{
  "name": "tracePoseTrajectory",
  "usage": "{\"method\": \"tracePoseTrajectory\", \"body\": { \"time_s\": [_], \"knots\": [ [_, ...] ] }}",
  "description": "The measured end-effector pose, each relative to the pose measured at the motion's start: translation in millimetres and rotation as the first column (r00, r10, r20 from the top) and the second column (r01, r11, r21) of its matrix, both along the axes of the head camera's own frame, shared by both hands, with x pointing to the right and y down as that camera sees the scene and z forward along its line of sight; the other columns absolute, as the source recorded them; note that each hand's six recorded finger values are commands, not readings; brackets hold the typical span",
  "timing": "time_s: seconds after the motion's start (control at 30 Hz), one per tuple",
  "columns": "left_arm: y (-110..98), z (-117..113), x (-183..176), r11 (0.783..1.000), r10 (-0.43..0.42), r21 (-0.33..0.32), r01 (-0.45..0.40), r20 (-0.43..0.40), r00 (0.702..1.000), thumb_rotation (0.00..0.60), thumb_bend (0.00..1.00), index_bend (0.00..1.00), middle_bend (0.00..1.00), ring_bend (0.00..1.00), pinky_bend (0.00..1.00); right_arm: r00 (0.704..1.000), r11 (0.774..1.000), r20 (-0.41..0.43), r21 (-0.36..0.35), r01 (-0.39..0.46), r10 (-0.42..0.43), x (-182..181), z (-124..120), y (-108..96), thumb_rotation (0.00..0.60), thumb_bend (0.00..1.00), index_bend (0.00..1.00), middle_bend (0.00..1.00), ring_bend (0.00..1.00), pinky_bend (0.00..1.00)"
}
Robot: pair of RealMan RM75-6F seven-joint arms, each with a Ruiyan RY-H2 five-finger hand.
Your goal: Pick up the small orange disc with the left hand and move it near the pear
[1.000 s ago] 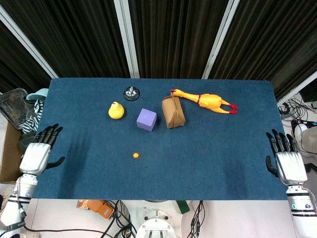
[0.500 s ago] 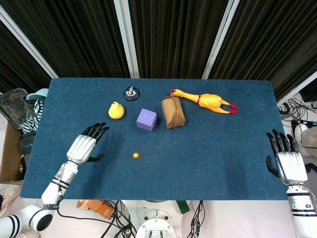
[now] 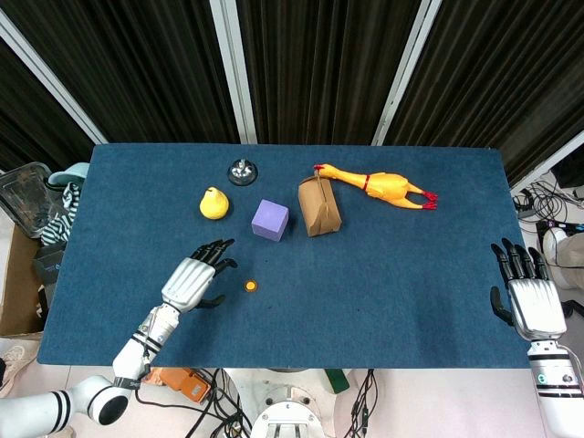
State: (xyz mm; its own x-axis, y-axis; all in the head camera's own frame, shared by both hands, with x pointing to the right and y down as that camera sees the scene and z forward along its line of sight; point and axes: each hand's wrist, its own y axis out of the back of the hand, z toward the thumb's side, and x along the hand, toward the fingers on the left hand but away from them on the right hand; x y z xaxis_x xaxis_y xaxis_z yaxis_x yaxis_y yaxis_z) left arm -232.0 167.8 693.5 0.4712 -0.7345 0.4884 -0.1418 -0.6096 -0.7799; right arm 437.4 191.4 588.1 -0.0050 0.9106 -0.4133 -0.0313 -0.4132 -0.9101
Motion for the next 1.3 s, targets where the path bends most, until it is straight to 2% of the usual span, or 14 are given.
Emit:
{"method": "tracePoseTrajectory", "body": {
  "time_s": [0.17,0.43,0.67,1.3],
  "knots": [
    [8.8,12.0,13.0,0.999,0.02,-0.025,-0.02,0.013,1.0,0.6,0.21,0.32,0.0,0.0,0.13,1.0,1.0,0.0,0.0,0.005,-0.005,-1.0,-0.1,0.3,0.6,0.69,0.0,0.03,0.11,0.08],
    [2.5,27.4,29.0,0.998,0.04,-0.049,-0.039,0.014,0.999,0.6,0.2,0.33,0.0,0.0,0.13,1.0,1.0,0.0,-0.001,0.001,-0.001,-0.5,0.7,-0.1,0.6,0.69,0.0,0.03,0.11,0.08],
    [0.7,32.0,42.4,0.997,0.063,-0.053,-0.063,0.003,0.998,0.6,0.2,0.35,0.0,0.0,0.13,1.0,1.0,0.0,-0.003,-0.002,0.002,0.0,1.5,-0.7,0.6,0.69,0.0,0.03,0.11,0.08],
    [-6.9,41.9,53.9,0.991,0.125,-0.056,-0.121,0.072,0.99,0.6,0.22,0.37,0.0,0.0,0.13,1.0,1.0,0.001,-0.006,-0.015,0.015,1.5,2.2,-1.1,0.6,0.69,0.0,0.03,0.11,0.08]
  ]
}}
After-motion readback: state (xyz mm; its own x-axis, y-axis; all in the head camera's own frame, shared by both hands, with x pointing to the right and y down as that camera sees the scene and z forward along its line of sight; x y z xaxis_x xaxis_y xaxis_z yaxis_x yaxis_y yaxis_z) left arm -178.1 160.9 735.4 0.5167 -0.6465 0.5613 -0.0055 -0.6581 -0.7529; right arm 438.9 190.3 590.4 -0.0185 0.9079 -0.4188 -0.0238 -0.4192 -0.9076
